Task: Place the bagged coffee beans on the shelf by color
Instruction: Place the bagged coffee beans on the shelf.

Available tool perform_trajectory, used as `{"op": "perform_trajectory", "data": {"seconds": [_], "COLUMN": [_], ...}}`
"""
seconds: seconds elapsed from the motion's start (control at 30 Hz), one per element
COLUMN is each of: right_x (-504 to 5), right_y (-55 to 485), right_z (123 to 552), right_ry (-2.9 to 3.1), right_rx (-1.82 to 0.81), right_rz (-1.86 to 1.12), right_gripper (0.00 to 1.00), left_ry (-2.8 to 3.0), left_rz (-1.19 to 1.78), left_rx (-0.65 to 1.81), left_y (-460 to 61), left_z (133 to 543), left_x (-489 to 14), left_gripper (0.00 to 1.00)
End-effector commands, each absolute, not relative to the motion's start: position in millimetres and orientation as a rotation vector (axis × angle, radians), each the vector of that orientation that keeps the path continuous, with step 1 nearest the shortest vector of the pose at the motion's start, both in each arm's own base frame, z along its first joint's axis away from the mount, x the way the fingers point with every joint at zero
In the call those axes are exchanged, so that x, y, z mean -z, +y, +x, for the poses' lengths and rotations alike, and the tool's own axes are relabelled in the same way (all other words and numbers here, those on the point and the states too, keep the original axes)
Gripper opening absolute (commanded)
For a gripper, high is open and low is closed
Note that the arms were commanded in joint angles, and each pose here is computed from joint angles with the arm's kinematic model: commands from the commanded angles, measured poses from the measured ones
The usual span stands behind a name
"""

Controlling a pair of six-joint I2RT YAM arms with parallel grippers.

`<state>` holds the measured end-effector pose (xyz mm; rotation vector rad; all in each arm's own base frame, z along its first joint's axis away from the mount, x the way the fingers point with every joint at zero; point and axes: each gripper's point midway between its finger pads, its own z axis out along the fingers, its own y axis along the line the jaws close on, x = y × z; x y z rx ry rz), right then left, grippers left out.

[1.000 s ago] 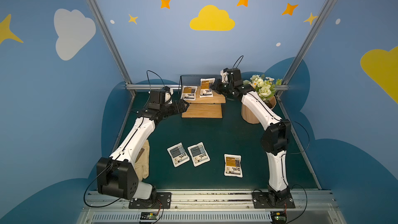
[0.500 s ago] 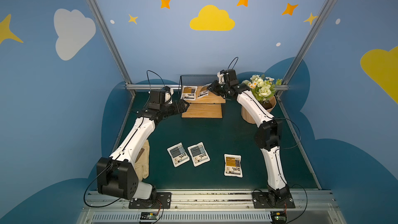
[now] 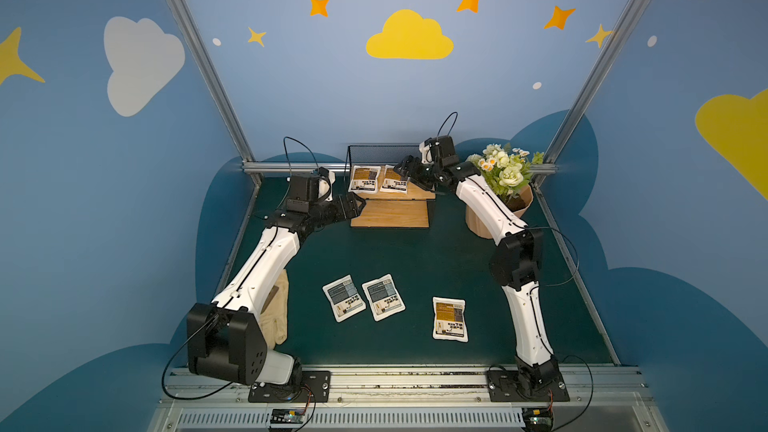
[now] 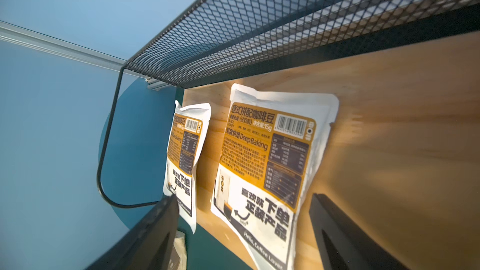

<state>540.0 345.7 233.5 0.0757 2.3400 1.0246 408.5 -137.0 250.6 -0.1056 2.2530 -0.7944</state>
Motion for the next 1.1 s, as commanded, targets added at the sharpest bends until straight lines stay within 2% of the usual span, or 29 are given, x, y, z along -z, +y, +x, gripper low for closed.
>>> {"op": "perform_trajectory", "data": {"seconds": [0.0,1.07], "right_x": [-229,-223], "right_y": [345,367], "right_z": [546,550], "right_ry": [2.341,2.333], "right_rx": [-1.011,-1.087], "right_rz": [0.085,0.087], "right_gripper": [0.85,0.85], "left_ry": [2.231,2.243], "left_rz": [-0.09,-0.091], "left_rx": [0.813,0.802], "left_y": [-138,-136], "left_z": [405,402], "left_x": [-257,-248], "left_gripper": [1.0,1.0]}}
